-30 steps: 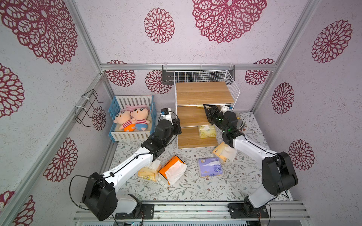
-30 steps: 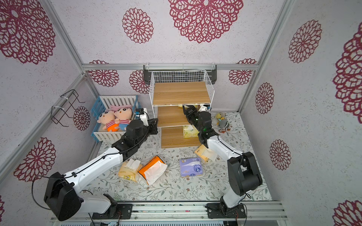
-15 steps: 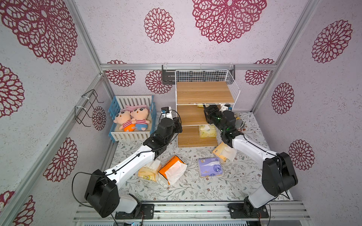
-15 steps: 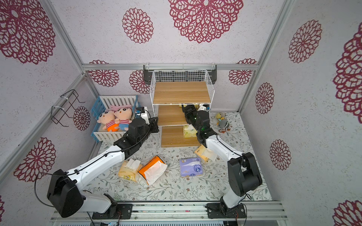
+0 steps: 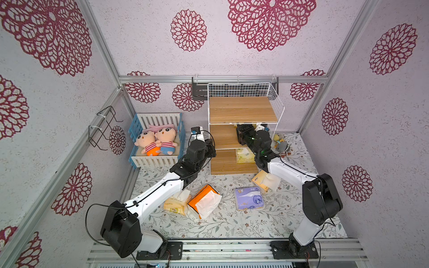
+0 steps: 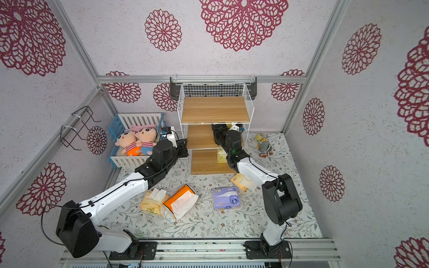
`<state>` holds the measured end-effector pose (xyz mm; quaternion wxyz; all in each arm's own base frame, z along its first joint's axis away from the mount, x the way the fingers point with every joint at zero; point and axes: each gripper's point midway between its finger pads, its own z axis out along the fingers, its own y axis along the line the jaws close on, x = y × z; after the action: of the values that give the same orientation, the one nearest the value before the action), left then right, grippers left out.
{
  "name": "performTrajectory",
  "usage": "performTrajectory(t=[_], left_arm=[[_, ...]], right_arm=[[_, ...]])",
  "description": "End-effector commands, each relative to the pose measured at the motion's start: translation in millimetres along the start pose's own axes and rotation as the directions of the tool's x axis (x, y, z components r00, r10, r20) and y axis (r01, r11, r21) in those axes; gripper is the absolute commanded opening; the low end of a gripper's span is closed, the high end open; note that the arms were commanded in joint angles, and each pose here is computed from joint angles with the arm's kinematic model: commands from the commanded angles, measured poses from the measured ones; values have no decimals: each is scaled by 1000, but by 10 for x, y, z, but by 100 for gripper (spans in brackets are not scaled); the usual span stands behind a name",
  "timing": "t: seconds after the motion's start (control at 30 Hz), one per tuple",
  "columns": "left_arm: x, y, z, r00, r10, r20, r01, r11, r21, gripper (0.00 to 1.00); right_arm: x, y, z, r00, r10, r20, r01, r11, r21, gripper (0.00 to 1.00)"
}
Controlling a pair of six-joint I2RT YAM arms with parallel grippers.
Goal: Remove the tissue boxes from the shelf
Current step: Pick up a box of tissues from the shelf.
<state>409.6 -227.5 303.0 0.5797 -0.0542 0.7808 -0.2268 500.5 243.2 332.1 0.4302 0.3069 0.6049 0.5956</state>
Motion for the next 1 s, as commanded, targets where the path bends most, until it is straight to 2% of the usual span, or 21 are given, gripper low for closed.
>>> performTrajectory(t=[0.0,0.23,0.43,0.7,0.97], left_arm=[[180,-54,40,993,-100,-64,102,994,26,2],[131,15,-4,995,-85,-46,85,996,-7,2],[88,-6,3,996,-81,-47,81,997,-9,2],[45,-28,-22,995,-83,-48,83,997,-7,2],[22,25,-37,997,-65,-46,63,997,-41,2]], right_arm=[[347,-258,47,991,42,-130,-37,999,40,74],[524,-200,-187,981,56,-187,-52,998,27,74],[826,-197,-417,956,1,-293,21,997,71,73],[677,-186,-763,948,-179,-261,220,966,134,73],[624,-41,-1050,890,-348,-294,402,904,146,72]])
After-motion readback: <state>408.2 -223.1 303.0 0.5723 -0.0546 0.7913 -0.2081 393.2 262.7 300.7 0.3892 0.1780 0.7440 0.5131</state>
